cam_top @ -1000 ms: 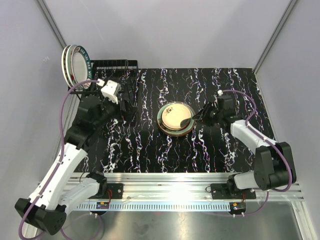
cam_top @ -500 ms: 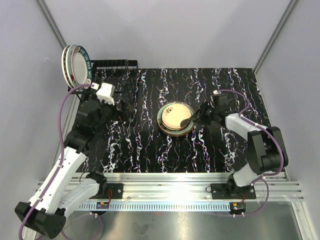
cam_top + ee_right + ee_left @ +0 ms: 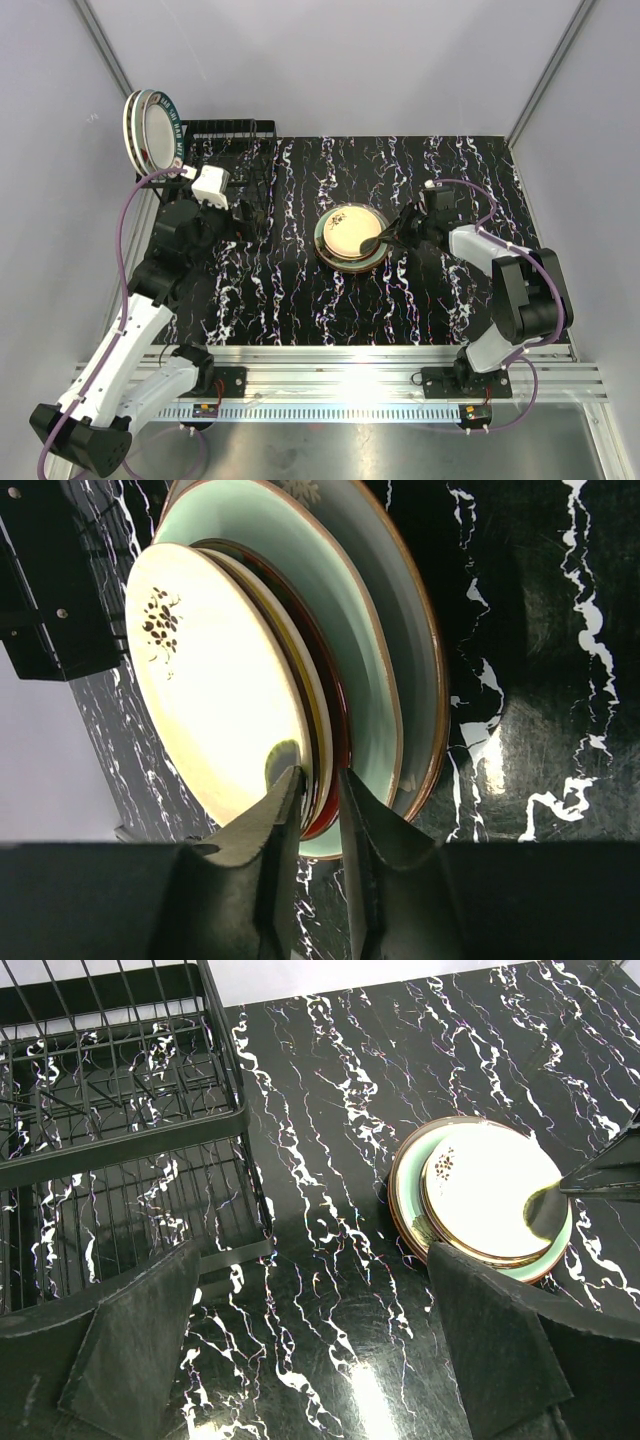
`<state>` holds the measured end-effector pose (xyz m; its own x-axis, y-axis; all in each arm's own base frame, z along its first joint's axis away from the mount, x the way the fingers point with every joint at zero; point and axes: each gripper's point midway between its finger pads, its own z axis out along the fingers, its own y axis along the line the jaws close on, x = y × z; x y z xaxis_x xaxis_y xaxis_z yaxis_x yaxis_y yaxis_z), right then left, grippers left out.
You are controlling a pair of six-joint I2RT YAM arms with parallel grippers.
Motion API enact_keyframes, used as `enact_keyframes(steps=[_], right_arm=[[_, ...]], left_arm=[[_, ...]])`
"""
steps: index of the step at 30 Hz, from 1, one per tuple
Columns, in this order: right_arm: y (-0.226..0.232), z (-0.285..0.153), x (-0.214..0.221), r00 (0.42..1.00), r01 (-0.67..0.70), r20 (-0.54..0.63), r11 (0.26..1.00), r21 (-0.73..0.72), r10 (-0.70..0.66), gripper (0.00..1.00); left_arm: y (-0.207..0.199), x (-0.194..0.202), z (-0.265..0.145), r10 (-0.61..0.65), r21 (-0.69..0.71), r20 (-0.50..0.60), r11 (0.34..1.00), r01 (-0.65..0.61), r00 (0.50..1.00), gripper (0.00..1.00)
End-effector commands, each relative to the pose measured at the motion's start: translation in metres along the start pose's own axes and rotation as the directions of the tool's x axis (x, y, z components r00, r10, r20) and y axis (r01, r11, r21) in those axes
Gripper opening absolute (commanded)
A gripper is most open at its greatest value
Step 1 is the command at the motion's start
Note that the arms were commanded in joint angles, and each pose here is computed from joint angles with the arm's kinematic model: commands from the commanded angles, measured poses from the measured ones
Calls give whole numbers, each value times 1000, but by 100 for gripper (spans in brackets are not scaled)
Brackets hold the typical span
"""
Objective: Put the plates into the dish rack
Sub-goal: Grab a plate with the right arm
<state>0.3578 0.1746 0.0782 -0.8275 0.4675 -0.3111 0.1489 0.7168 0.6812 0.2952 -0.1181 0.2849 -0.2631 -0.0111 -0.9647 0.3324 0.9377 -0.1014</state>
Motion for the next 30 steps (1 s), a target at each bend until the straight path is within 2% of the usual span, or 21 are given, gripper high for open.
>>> enact_keyframes(steps=[1, 6, 7, 9, 22, 30], right_arm=[[12, 1, -12, 1000, 9, 27, 1000, -27, -8, 26], [11, 0, -12, 1000, 8, 29, 1000, -21, -7, 21], [10, 0, -12, 1000, 7, 28, 1000, -20, -7, 13], [9, 0, -10, 1000, 3, 23, 1000, -15, -2, 8], [20, -20, -14, 999, 14, 53, 1000, -14, -13, 0], [25, -29, -10, 998, -6, 57, 1000, -13, 7, 3]], left_arm=[[1, -15, 0, -2, -12, 57, 1000, 3, 998, 99], [1, -16, -1, -4, -13, 59, 1000, 5, 998, 99], [1, -16, -1, -4, -12, 55, 1000, 5, 998, 99], [2, -16, -1, -2, -13, 59, 1000, 3, 998, 99], [3, -17, -3, -4, -21, 61, 1000, 5, 998, 99], [4, -16, -3, -5, -25, 60, 1000, 7, 998, 99]])
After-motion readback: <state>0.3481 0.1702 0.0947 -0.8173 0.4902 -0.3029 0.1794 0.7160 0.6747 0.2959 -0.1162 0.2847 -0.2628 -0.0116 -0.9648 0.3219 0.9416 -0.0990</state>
